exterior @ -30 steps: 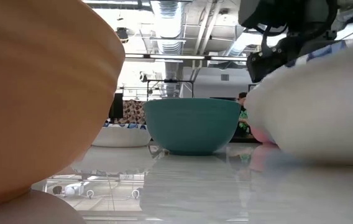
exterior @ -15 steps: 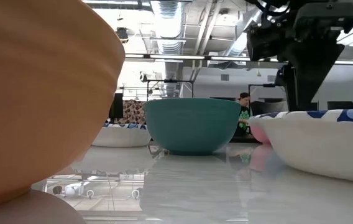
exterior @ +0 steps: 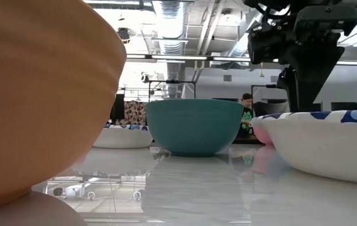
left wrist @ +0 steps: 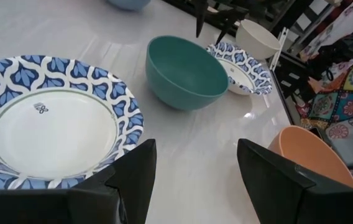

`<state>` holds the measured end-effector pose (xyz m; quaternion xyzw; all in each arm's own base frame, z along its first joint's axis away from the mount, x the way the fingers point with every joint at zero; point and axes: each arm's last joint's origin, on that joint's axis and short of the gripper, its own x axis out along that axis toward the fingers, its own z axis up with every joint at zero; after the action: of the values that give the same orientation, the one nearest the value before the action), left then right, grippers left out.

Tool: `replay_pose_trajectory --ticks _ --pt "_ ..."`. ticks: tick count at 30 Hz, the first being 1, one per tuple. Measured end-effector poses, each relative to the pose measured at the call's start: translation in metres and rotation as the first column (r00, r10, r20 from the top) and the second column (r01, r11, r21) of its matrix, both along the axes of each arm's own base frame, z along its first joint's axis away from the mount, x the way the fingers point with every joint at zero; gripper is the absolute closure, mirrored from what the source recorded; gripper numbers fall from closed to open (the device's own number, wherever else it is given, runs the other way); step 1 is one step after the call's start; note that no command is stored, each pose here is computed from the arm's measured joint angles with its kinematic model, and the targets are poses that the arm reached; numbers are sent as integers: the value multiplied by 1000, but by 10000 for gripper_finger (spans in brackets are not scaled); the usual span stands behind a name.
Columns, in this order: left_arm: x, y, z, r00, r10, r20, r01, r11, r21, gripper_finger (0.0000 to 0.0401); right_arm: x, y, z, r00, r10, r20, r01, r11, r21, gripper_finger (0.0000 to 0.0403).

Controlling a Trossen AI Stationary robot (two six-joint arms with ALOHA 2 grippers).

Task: Nest bowls inside each other
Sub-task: Stack the bottom right blue patterned bowl on top of the other white bowl

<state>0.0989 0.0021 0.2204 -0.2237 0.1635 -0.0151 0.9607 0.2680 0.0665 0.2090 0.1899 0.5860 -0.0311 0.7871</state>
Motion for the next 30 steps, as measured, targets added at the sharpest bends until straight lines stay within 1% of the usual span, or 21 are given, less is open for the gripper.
replay_pose_trajectory --ticks 5,8,12,19,21,24,27,30 --pt "0 0 0 1000 0 -1 0 1000 0 187 2 1 -4 1000 0 -16 1 1000 11 163" --pt "0 0 0 1000 0 -4 0 1000 0 187 5 2 -12 999 5 -42 -4 1000 19 163" --pt "0 0 -1 1000 0 -9 0 1000 0 187 8 4 -26 993 21 -115 -17 999 33 163" --pt "0 0 -1 1000 1 -13 -1 1000 -2 187 10 5 -35 988 37 -149 -34 999 23 164" --pt "0 0 -1 1000 0 -14 0 1000 -2 187 10 5 -35 990 35 -140 -33 999 18 173" --pt "-1 0 -1 1000 1 -16 -1 1000 -3 187 11 4 -35 991 31 -133 -31 1000 0 211" --pt "-1 0 -1 1000 1 -16 -1 1000 -3 187 10 4 -34 990 33 -134 -33 999 -2 276" --pt "-1 0 -1 1000 1 -16 -2 1000 -4 187 10 3 -34 990 37 -135 -38 999 -2 351"
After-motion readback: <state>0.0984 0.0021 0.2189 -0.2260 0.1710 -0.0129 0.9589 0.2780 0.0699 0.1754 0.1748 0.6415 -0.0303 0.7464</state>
